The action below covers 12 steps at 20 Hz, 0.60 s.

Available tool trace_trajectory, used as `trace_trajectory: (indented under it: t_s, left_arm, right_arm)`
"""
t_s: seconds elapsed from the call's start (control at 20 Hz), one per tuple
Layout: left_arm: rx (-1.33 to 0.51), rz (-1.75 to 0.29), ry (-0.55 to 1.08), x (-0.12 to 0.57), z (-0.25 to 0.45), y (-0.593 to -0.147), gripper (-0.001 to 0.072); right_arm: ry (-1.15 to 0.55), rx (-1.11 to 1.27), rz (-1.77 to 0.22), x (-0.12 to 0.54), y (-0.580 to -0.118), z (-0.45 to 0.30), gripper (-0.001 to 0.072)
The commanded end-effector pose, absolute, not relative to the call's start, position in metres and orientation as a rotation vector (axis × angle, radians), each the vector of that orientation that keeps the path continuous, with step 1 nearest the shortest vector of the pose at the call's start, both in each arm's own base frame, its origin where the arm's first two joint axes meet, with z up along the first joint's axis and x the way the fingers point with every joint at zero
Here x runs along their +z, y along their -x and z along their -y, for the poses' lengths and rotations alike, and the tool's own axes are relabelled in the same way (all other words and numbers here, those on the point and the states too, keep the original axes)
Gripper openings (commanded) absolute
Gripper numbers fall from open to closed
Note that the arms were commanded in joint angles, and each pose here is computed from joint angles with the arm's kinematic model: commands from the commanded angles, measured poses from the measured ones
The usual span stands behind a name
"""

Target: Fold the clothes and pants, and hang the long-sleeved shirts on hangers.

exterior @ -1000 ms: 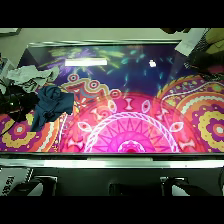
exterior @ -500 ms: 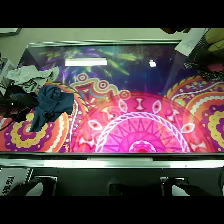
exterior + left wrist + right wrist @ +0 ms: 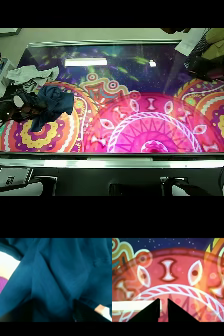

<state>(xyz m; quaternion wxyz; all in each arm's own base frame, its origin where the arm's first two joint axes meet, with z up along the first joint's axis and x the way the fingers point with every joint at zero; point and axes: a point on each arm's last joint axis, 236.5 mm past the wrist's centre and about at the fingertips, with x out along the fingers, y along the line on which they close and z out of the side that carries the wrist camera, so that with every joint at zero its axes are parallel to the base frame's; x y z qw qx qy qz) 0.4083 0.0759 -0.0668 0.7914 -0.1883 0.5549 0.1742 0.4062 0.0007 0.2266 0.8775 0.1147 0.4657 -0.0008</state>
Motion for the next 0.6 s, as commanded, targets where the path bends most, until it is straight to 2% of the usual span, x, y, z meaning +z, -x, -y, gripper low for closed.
trace_trajectory:
  t_s: [0.0, 0.05, 0.1, 0.15, 0.35, 0.45, 0.55]
  left_arm:
    - [0.377, -1.215, 0.432, -0.085, -0.073, -0.413, 0.0016]
    - [0.359, -1.235, 0.432, -0.079, -0.068, -0.411, 0.0014]
    - [0.338, -1.242, 0.438, -0.071, -0.061, -0.412, 0.0013]
    - [0.272, -1.238, 0.43, -0.056, -0.047, -0.417, 0.0012]
    - [-0.069, -1.11, 0.524, 0.023, 0.069, -0.448, 0.0012]
    - [-0.228, -1.107, 0.57, 0.044, 0.143, -0.445, 0.0012]
    - [-0.401, -1.118, 0.626, 0.059, 0.23, -0.426, 0.0012]
  right_arm:
    - [-0.251, -0.008, -0.993, 0.224, -0.402, -0.001, 0.0158]
    - [-0.271, -0.02, -0.997, 0.224, -0.401, -0.001, 0.0231]
    - [-0.292, -0.03, -1.001, 0.223, -0.4, -0.001, 0.0335]
    - [-0.294, -0.031, -1.012, 0.222, -0.398, -0.002, 0.0363]
    - [-0.268, -0.074, -1.075, 0.213, -0.385, 0.008, 0.0375]
    - [-0.23, -0.148, -1.098, 0.209, -0.378, 0.025, 0.0435]
    - [-0.19, -0.219, -1.128, 0.206, -0.369, 0.042, 0.0435]
